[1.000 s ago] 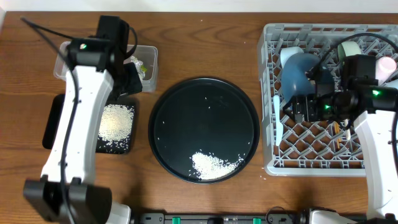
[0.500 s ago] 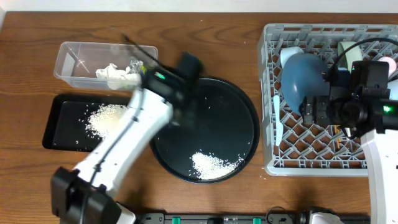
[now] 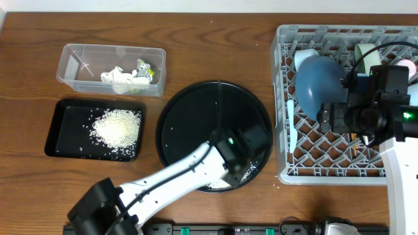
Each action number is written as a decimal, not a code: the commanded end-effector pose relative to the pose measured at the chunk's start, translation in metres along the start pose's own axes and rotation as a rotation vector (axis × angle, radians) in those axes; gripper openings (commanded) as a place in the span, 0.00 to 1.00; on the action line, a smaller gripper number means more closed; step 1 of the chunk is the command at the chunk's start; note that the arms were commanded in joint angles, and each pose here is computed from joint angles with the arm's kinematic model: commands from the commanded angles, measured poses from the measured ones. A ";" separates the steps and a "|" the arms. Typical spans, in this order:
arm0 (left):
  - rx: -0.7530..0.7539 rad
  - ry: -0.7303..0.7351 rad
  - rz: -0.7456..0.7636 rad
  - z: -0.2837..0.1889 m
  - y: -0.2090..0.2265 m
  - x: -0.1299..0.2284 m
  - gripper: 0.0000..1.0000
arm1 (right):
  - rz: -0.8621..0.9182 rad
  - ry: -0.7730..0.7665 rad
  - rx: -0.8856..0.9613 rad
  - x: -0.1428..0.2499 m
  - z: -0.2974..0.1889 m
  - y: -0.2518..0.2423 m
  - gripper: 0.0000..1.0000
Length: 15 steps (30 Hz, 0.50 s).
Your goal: Sort waste into correct bins and load items into the dishwasher rack
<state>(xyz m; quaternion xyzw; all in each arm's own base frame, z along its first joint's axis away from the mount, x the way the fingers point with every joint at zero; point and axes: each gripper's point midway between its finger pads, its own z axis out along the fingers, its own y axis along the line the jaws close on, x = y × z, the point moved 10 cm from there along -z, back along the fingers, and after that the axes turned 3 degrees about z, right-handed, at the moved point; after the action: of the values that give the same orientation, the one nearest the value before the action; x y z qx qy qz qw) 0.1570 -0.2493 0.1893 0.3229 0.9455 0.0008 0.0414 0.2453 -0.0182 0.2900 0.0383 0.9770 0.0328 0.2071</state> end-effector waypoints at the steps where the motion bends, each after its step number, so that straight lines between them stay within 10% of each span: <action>1: 0.004 0.025 0.024 0.008 -0.014 0.009 0.64 | 0.016 -0.014 0.011 -0.003 -0.004 0.000 0.91; 15: 0.091 0.062 -0.005 0.025 -0.027 0.020 0.75 | 0.016 -0.018 0.011 -0.003 -0.004 -0.001 0.91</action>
<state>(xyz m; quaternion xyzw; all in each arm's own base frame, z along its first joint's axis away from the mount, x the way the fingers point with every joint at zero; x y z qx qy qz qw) 0.1312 -0.2635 0.1734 0.3321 0.9423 -0.0312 0.0275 0.2455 -0.0182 0.2901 0.0387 0.9769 0.0327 0.2076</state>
